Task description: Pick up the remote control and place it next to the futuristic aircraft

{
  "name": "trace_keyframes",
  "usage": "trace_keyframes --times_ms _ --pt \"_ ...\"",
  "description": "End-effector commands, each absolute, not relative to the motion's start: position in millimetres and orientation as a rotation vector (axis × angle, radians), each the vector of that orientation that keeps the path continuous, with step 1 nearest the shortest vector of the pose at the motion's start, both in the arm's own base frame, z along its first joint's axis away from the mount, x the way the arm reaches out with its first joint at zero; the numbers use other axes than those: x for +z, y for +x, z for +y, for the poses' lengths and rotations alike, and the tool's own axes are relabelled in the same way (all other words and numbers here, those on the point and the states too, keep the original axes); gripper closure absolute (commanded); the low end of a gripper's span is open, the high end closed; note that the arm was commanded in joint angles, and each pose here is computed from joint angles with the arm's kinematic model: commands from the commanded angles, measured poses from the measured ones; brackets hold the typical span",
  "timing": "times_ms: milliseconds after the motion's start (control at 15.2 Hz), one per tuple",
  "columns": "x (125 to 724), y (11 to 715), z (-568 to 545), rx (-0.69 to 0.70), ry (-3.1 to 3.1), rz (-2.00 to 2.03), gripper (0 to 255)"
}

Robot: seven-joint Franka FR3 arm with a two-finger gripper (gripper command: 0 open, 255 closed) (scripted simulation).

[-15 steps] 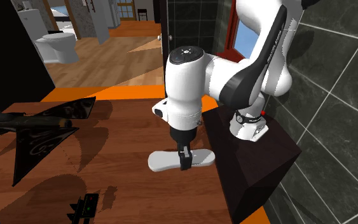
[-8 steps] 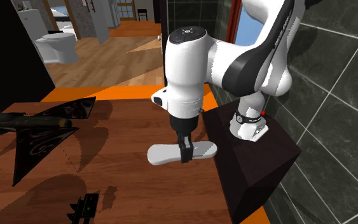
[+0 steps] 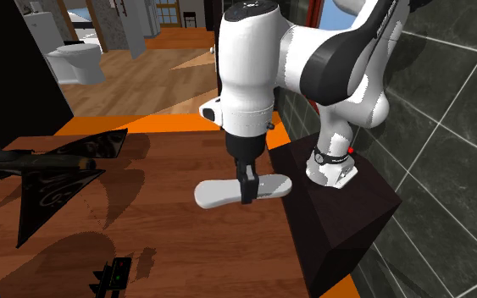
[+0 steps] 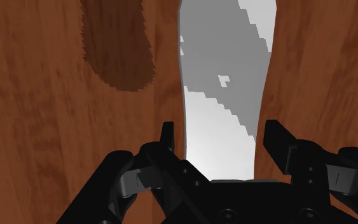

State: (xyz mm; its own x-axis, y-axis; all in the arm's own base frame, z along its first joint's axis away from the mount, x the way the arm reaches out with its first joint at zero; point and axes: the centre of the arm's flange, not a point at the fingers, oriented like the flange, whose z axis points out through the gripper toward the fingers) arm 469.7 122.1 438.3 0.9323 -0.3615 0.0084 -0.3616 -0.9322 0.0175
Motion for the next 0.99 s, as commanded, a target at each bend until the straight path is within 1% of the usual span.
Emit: trace_keyframes --times_ms 0,924 --pt "449.7 470.6 123.5 0.008 3.070 -0.574 255" --pt "523.7 470.6 123.5 0.008 3.070 -0.574 255"
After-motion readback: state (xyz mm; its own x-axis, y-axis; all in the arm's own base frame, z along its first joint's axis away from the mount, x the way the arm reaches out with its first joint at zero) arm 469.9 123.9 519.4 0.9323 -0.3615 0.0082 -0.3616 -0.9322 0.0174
